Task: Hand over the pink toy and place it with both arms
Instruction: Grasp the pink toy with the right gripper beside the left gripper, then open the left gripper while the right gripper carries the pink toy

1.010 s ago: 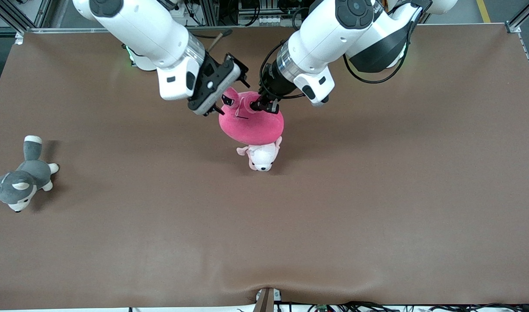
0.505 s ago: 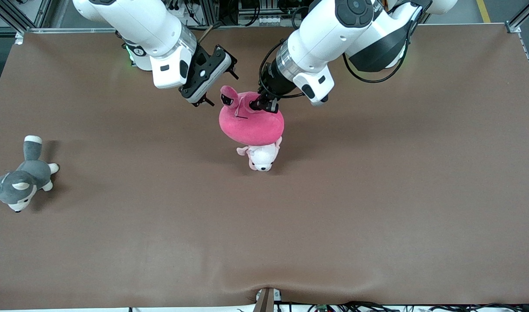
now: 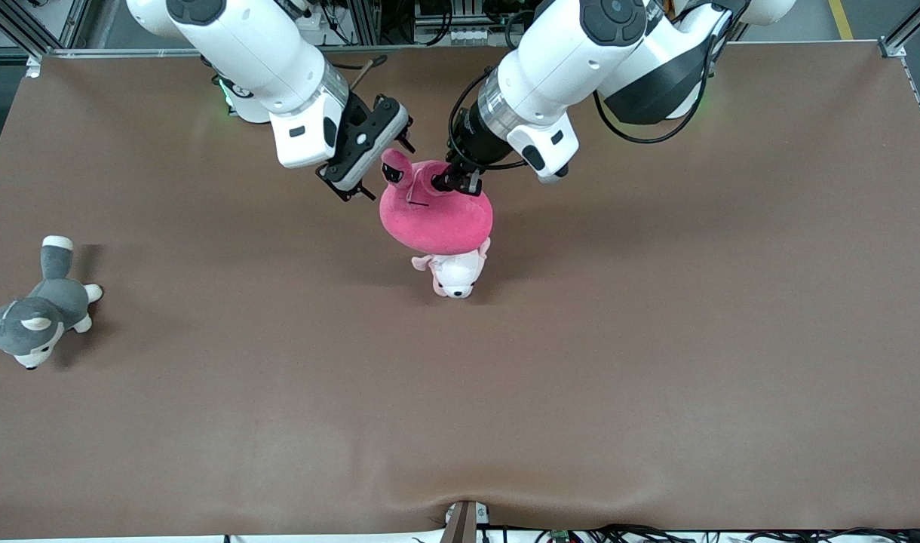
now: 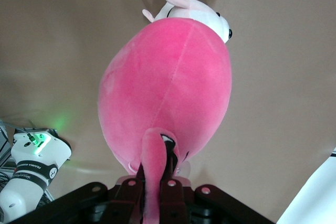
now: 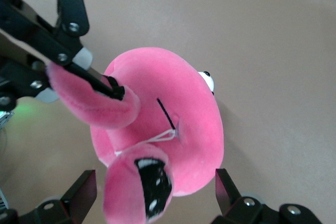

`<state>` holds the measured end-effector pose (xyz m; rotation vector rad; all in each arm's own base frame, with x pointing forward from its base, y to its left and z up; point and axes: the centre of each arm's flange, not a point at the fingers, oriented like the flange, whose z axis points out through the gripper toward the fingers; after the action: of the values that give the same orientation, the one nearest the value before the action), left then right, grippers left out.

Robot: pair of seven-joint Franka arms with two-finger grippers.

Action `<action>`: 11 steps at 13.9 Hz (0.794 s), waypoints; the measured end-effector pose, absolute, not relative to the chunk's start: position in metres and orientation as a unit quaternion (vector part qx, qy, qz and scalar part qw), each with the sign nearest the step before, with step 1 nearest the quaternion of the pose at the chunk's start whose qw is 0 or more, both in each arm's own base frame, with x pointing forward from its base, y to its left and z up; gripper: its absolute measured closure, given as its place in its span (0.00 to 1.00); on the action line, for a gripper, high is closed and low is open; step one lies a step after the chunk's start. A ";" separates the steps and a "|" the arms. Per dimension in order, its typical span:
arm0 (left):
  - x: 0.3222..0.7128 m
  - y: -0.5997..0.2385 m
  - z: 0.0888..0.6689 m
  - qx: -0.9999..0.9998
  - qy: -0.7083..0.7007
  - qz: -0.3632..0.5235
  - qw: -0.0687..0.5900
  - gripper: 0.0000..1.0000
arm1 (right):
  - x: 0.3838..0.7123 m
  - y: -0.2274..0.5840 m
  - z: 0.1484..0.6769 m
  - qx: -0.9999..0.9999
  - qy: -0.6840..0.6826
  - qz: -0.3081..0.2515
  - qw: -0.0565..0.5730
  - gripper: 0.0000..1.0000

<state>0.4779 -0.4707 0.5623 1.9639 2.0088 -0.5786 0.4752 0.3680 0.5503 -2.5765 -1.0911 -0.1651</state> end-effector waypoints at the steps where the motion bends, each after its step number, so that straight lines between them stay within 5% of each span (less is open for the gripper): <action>1: 0.477 -0.471 0.562 0.679 0.693 -0.200 0.136 0.89 | 0.475 0.372 0.545 -0.906 -0.385 -0.057 0.168 0.00; 8: 0.476 -0.473 0.562 0.681 0.692 -0.198 0.136 0.89 | 0.476 0.376 0.535 -0.906 -0.386 -0.049 0.166 0.72; 11: 0.477 -0.473 0.562 0.682 0.692 -0.192 0.138 0.89 | 0.476 0.376 0.536 -0.906 -0.387 -0.046 0.166 0.88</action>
<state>0.4768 -0.4727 0.5617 1.9729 2.0020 -0.5569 0.4757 0.3755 0.5355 -2.5804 -1.1013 -0.1319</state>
